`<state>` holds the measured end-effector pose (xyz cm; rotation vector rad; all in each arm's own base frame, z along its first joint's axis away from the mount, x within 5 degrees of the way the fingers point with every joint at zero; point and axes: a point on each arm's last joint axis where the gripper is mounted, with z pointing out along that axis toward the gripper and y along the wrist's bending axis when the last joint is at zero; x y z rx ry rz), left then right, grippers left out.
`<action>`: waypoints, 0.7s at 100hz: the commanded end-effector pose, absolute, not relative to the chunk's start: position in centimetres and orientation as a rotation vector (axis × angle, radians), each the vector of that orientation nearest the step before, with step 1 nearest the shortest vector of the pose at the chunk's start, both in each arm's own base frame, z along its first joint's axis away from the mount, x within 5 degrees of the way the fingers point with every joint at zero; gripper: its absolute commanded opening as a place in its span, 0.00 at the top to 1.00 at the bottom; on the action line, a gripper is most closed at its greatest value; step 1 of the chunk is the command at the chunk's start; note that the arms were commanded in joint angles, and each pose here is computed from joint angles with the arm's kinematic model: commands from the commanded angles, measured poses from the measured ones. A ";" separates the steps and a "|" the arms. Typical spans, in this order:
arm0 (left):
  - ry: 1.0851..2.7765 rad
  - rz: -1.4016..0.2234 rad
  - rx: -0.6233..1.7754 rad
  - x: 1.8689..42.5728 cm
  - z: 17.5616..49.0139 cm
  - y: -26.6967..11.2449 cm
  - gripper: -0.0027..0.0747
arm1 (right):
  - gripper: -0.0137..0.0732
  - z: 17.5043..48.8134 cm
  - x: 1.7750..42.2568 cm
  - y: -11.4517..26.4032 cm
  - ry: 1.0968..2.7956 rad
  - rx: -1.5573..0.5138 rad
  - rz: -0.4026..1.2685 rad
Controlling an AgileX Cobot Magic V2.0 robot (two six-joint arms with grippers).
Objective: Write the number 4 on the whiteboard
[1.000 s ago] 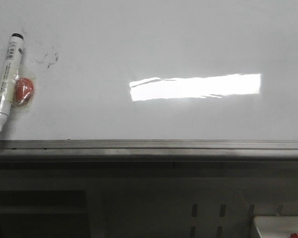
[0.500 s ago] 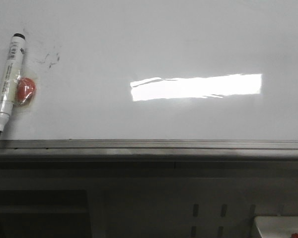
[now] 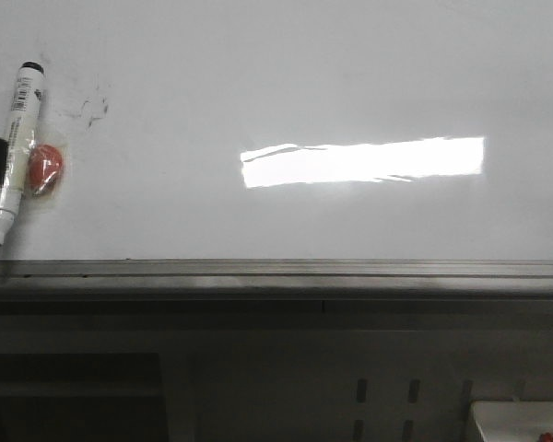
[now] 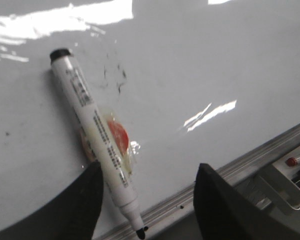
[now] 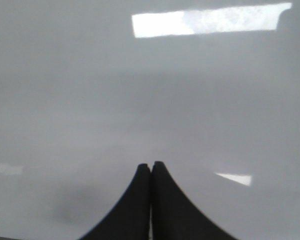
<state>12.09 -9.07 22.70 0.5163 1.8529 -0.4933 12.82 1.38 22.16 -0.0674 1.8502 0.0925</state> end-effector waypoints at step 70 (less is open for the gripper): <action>1.833 -0.492 0.447 15.2 21.7 -11.1 0.99 | 0.92 25.3 11.8 7.4 1.718 -0.459 0.432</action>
